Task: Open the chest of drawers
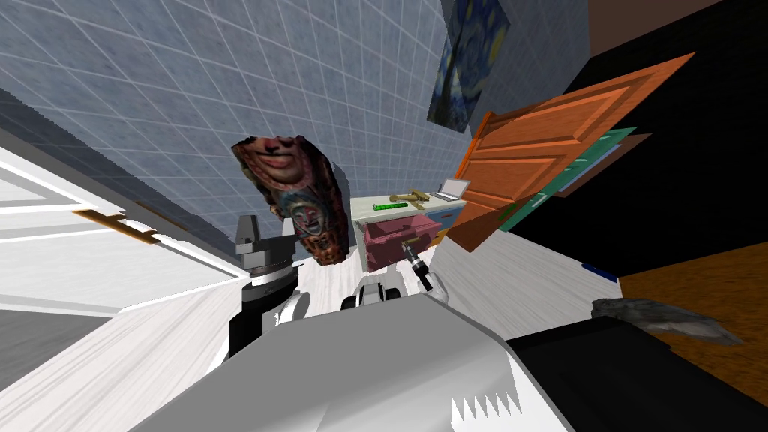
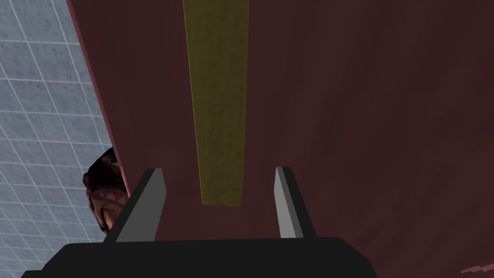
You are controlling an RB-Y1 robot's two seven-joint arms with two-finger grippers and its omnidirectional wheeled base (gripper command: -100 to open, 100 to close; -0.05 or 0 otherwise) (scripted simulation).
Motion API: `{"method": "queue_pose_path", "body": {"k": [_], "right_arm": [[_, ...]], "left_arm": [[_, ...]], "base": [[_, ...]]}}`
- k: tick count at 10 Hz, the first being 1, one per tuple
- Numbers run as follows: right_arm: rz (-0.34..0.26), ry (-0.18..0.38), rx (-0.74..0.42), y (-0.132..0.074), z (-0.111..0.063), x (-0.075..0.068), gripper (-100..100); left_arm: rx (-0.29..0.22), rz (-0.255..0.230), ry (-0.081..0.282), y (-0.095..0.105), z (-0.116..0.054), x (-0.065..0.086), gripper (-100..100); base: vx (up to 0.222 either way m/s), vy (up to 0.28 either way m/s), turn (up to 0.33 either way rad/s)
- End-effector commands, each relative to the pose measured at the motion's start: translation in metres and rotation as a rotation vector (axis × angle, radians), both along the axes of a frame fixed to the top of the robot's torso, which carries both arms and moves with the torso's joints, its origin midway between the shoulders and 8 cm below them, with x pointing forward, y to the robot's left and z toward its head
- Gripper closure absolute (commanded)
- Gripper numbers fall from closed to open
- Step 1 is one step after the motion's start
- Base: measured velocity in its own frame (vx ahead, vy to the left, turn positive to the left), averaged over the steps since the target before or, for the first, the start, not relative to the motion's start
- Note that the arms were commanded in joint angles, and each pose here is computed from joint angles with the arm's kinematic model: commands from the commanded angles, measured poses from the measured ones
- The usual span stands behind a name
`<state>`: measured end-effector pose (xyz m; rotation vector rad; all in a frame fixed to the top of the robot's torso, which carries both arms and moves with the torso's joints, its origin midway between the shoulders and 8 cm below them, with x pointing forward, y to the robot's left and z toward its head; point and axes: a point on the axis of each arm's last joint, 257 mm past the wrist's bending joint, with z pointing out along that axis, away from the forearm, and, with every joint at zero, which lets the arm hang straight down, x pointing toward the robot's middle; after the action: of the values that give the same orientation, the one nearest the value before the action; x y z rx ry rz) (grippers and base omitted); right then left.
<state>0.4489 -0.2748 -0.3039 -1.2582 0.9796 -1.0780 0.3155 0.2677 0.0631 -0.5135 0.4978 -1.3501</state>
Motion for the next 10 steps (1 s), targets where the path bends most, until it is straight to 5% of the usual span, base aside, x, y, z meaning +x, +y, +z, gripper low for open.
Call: {"method": "queue_pose_path", "body": {"k": [1, 7, 8, 9, 10], "right_arm": [[-0.008, 0.005, 0.002, -0.012, 0.014, 0.016, -100], [-0.028, 0.001, 0.000, -0.037, 0.050, 0.049, -100], [-0.026, 0.007, -0.001, -0.035, 0.044, 0.045, -100], [-0.029, 0.010, 0.001, -0.036, 0.044, 0.045, 0], [-0.030, 0.012, 0.001, -0.037, 0.043, 0.045, 0]], "left_arm": [[0.000, 0.000, 0.000, 0.000, 0.000, 0.000, 0], [0.000, 0.000, 0.000, 0.000, 0.000, 0.000, 0], [0.000, 0.000, 0.000, 0.000, 0.000, 0.000, 0], [0.000, 0.000, 0.000, 0.000, 0.000, 0.000, 0], [0.000, 0.000, 0.000, 0.000, 0.000, 0.000, 0]], "base": [[-0.074, 0.037, 0.025], [-0.065, 0.035, 0.028], [-0.024, 0.013, 0.002], [0.000, 0.000, 0.000], [0.000, 0.000, 0.000]]}}
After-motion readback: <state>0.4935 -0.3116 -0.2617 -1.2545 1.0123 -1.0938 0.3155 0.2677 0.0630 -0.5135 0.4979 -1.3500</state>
